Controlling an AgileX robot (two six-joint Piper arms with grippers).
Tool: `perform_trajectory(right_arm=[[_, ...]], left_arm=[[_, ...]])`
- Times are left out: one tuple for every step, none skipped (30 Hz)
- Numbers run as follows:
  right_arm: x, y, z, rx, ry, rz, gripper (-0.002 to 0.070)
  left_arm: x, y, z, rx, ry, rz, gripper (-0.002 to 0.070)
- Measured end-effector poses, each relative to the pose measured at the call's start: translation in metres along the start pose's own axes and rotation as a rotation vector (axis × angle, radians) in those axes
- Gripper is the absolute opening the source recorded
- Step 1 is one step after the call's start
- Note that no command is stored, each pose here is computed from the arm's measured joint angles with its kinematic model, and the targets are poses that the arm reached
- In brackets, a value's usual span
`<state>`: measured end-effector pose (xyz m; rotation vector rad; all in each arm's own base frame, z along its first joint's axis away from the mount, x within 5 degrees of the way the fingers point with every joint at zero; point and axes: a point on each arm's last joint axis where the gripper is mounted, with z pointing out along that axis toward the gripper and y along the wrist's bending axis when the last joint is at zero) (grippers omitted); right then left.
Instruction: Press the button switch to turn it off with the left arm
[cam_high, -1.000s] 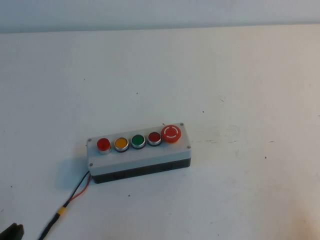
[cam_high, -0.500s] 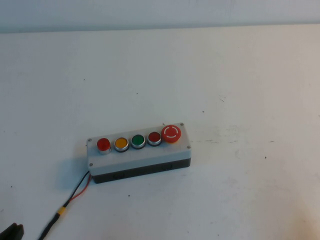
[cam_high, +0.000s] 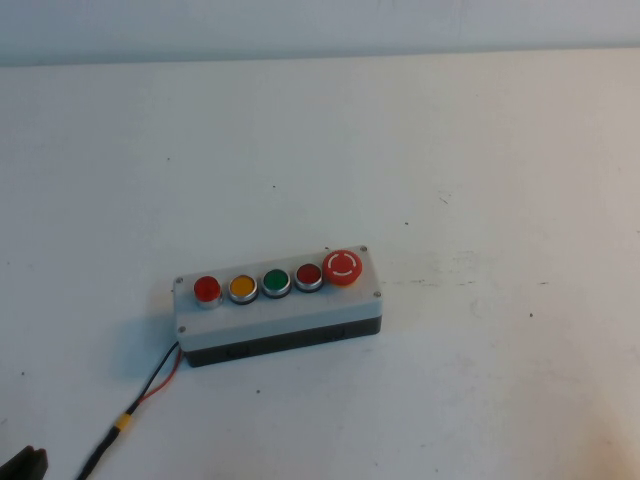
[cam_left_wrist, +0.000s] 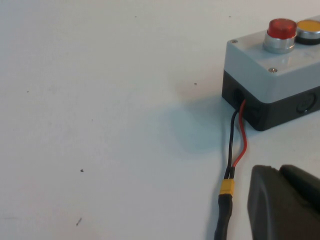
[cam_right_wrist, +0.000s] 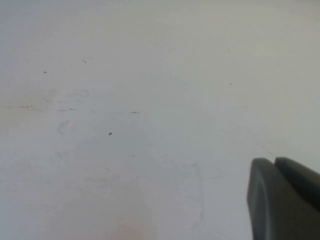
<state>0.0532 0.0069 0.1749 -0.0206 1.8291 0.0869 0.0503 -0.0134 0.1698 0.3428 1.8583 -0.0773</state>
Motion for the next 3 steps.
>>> perform_trajectory(right_arm=[[0.0, 0.0, 0.0, 0.0, 0.0, 0.0, -0.0016], [0.0, 0.0, 0.0, 0.0, 0.0, 0.0, -0.0016], [0.0, 0.0, 0.0, 0.0, 0.0, 0.0, -0.0016]], left_arm=[[0.0, 0.0, 0.0, 0.0, 0.0, 0.0, -0.0002], [0.0, 0.0, 0.0, 0.0, 0.0, 0.0, -0.0002], [0.0, 0.0, 0.0, 0.0, 0.0, 0.0, -0.0002]])
